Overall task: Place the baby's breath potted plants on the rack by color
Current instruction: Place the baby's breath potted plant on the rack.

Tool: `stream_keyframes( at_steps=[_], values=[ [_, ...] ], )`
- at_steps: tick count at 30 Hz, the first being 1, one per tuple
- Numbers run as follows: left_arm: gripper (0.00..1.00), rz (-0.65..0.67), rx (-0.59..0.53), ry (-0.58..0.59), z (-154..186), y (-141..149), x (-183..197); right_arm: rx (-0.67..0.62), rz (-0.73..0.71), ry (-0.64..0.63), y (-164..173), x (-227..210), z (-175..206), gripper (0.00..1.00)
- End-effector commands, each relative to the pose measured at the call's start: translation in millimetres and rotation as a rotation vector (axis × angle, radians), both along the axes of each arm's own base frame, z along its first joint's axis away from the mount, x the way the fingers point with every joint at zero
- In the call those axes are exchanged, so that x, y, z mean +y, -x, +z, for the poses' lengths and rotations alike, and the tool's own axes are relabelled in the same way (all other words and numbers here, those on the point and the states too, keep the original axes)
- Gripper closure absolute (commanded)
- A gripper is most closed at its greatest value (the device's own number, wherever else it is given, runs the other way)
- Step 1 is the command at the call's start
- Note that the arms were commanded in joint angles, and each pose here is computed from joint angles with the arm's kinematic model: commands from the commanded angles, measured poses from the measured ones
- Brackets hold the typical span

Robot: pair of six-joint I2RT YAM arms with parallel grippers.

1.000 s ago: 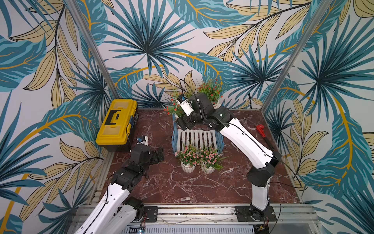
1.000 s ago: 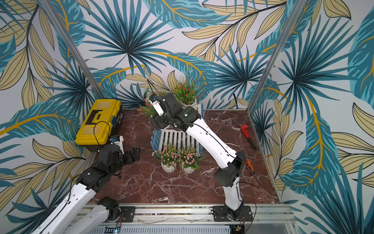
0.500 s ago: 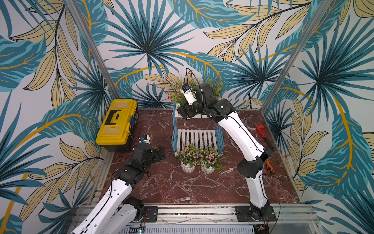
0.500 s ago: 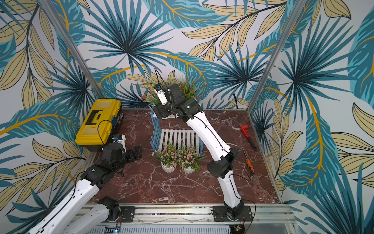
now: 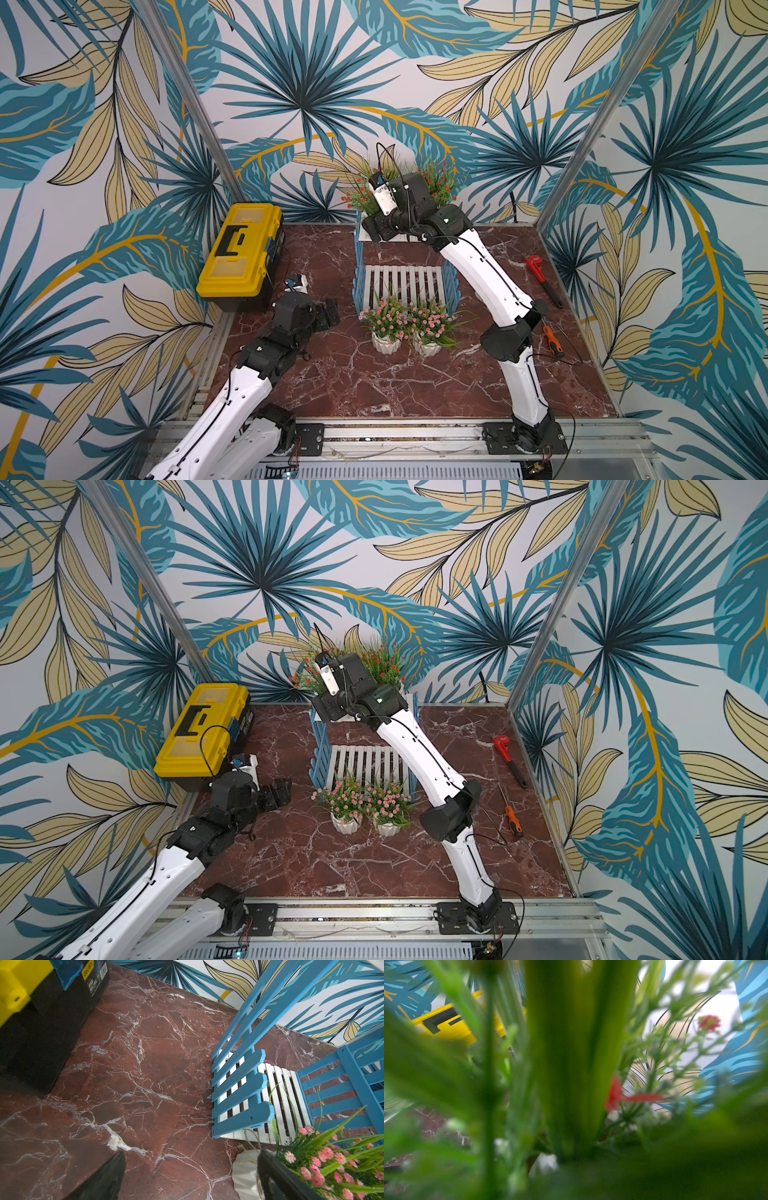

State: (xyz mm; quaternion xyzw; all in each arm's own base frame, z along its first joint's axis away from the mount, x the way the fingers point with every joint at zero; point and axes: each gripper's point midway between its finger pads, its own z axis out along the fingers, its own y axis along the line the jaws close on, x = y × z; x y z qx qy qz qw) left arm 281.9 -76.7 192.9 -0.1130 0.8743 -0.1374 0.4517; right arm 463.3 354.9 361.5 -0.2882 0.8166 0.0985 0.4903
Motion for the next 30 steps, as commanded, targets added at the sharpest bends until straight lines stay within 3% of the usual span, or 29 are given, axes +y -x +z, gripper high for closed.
stream_keyframes(
  at_steps=[1, 23, 27, 30],
  values=[
    [0.01, -0.002, -0.023, 0.001, 3.1, -4.3, -0.9, -0.071, -0.034, -0.038, -21.9, 3.1, 8.4, 0.97],
    [0.01, 0.009, -0.003, 0.034, -5.6, -3.3, 5.0, -0.066, -0.083, -0.028, -37.2, -10.9, 0.2, 0.92],
    [0.01, 0.012, 0.002, 0.037, -6.7, -3.7, 5.9, -0.063, -0.074, -0.044, -35.5, -9.2, 2.7, 0.78],
    [0.01, 0.009, 0.003, 0.042, -6.4, -3.9, 5.0, -0.062, -0.071, -0.047, -35.0, -9.1, 3.5, 0.53]
  ],
)
